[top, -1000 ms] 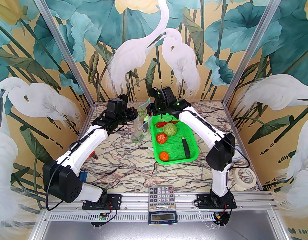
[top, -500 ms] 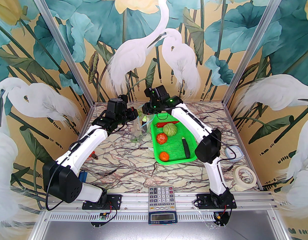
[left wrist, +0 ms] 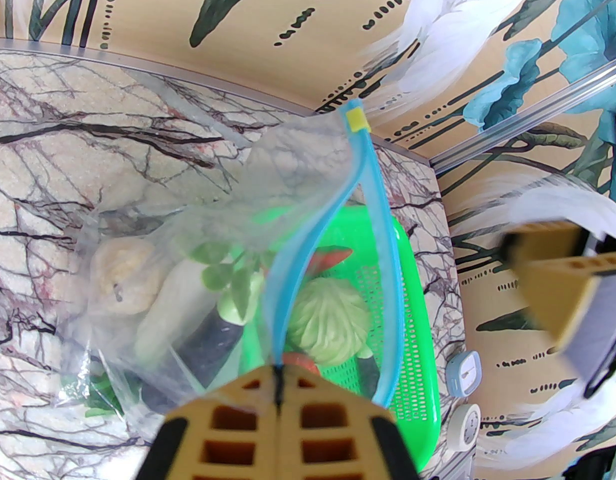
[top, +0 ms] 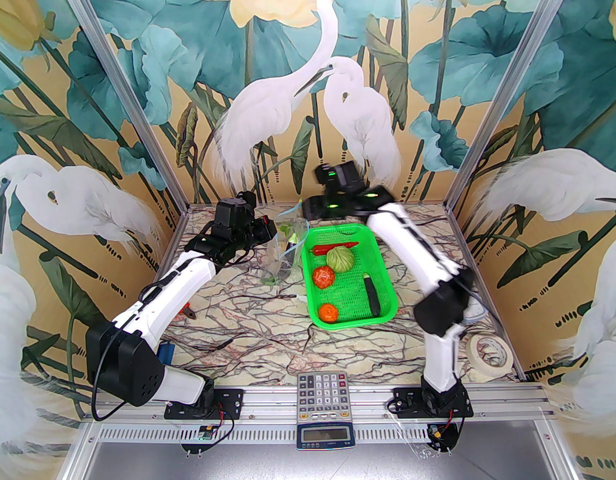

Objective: Place the food in the zip-top bag and seal the zipper

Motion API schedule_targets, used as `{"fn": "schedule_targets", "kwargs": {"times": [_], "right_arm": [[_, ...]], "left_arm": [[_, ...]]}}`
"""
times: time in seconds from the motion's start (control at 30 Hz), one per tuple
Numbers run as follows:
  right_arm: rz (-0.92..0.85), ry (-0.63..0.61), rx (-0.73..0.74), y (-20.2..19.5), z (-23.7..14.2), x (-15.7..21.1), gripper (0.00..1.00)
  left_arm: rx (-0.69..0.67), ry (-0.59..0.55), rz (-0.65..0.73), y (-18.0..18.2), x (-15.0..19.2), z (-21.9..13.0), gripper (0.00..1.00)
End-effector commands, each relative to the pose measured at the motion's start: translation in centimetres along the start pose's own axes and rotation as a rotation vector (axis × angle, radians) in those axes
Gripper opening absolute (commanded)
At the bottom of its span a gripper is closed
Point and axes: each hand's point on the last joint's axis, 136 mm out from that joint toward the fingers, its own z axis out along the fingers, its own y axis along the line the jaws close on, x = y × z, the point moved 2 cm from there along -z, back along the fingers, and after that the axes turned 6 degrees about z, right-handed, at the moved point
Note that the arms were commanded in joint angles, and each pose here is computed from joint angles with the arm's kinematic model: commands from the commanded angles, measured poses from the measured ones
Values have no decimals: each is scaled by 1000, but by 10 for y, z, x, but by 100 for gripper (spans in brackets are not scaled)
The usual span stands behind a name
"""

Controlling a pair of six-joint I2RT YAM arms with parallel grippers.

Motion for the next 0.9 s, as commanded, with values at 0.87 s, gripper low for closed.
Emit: {"fn": "schedule_targets", "kwargs": {"times": [0.87], "right_arm": [[456,448,173,-67,87,195,80]], "left_arm": [[8,89,114,-2,7,-2,8]]}}
